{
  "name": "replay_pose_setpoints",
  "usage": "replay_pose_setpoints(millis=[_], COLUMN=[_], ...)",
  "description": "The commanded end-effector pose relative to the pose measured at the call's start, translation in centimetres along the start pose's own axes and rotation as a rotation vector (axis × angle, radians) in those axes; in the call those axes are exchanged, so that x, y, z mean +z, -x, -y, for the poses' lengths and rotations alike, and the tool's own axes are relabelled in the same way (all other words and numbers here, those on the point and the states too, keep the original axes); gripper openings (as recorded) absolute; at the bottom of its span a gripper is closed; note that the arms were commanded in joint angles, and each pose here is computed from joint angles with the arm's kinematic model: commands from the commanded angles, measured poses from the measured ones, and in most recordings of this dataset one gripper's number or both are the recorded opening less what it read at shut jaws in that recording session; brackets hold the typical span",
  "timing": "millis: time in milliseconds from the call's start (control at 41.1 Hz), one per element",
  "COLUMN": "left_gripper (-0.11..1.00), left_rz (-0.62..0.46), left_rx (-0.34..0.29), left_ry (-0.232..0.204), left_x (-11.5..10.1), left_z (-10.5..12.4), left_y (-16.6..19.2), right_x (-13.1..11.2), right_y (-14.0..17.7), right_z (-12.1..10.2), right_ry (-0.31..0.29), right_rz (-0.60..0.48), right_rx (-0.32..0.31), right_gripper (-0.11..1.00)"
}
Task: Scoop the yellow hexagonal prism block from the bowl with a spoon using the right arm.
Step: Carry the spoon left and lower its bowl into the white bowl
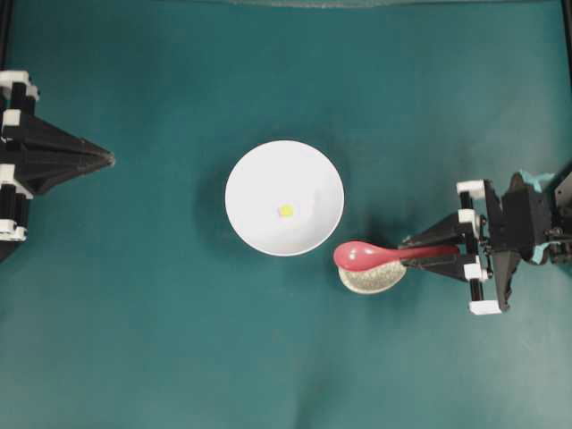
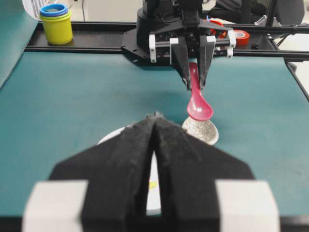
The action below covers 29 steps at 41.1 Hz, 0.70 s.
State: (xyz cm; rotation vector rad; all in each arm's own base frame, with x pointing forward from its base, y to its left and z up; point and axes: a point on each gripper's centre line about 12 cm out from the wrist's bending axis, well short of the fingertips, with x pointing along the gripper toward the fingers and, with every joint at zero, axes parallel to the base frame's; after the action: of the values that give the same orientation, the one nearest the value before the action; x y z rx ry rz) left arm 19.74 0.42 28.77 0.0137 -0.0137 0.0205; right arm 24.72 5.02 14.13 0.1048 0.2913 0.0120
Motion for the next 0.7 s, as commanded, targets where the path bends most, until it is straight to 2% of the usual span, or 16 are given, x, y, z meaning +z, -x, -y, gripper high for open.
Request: replay_pose_setpoints(millis=[0, 194, 365, 680], left_gripper=[-0.01, -0.01, -0.01, -0.01], left_rz=[0.023, -0.011, -0.04, -0.069], left_rx=[0.001, 0.001, 0.001, 0.002], left_ry=[-0.006, -0.006, -0.006, -0.006], left_x=[1.0, 0.6, 0.3, -0.3], left_z=[0.0, 0.0, 0.0, -0.1], left_y=[-0.2, -0.2, -0.2, -0.3], right_x=[2.3, 5.7, 8.2, 9.5], right_y=[-0.2, -0.3, -0.3, -1.2], right_z=[-0.1, 0.3, 1.5, 4.6], right_ry=[-0.005, -0.006, -0.043, -0.114], right_rz=[0.015, -0.034, -0.058, -0.21], right_rx=[0.009, 0.022, -0.002, -0.07], right_gripper=[0.24, 0.24, 0.24, 0.24])
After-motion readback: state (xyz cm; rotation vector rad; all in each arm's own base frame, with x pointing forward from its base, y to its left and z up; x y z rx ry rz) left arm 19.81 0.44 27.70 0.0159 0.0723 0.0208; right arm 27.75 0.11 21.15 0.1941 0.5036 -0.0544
